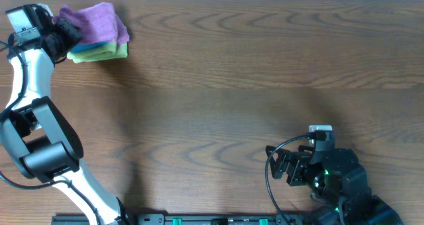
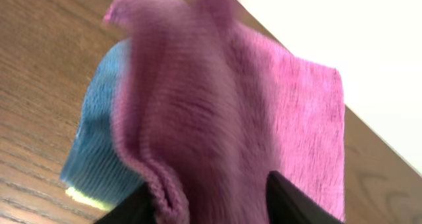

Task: Fold the cloth
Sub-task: 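Release the cloth on top of the stack and pull the left gripper back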

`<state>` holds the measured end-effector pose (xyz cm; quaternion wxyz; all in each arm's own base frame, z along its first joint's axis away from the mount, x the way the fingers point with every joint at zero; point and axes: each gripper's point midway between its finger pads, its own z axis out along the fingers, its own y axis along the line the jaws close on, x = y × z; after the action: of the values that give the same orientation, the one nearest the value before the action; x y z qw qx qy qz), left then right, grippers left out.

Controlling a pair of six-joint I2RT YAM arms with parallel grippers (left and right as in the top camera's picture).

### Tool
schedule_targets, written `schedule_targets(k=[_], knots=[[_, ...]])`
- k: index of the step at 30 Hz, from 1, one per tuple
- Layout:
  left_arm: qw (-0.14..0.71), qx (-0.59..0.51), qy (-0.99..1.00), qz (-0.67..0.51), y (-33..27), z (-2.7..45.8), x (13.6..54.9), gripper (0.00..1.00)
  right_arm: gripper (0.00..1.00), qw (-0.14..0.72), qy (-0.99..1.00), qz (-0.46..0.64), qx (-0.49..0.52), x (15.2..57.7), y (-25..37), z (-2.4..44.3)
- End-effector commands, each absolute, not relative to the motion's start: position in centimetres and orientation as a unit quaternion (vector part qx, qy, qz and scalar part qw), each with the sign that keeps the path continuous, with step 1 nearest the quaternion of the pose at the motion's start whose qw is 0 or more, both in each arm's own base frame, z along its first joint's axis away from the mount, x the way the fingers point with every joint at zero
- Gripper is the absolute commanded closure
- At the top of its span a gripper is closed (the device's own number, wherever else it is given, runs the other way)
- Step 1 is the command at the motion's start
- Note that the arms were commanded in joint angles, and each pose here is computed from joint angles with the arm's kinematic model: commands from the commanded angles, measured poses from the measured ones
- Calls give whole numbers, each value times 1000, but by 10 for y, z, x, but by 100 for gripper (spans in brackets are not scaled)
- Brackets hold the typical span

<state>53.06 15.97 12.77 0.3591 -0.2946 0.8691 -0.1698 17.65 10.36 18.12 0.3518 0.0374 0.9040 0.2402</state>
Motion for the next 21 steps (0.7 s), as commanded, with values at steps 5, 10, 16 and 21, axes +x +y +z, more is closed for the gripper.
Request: schedule_targets(k=[5, 10, 16, 21], knots=[[377, -285, 867, -160, 164, 145, 533, 30, 1, 350, 905, 237, 43, 177, 102, 178], [380, -287, 865, -156, 167, 154, 528, 21, 1, 350, 905, 237, 43, 177, 102, 178], [396, -289, 863, -121, 178, 197, 502, 11, 1, 350, 905, 237, 43, 177, 102, 178], [379, -284, 873, -117, 163, 225, 471, 3, 1, 350, 905, 237, 43, 177, 102, 178]])
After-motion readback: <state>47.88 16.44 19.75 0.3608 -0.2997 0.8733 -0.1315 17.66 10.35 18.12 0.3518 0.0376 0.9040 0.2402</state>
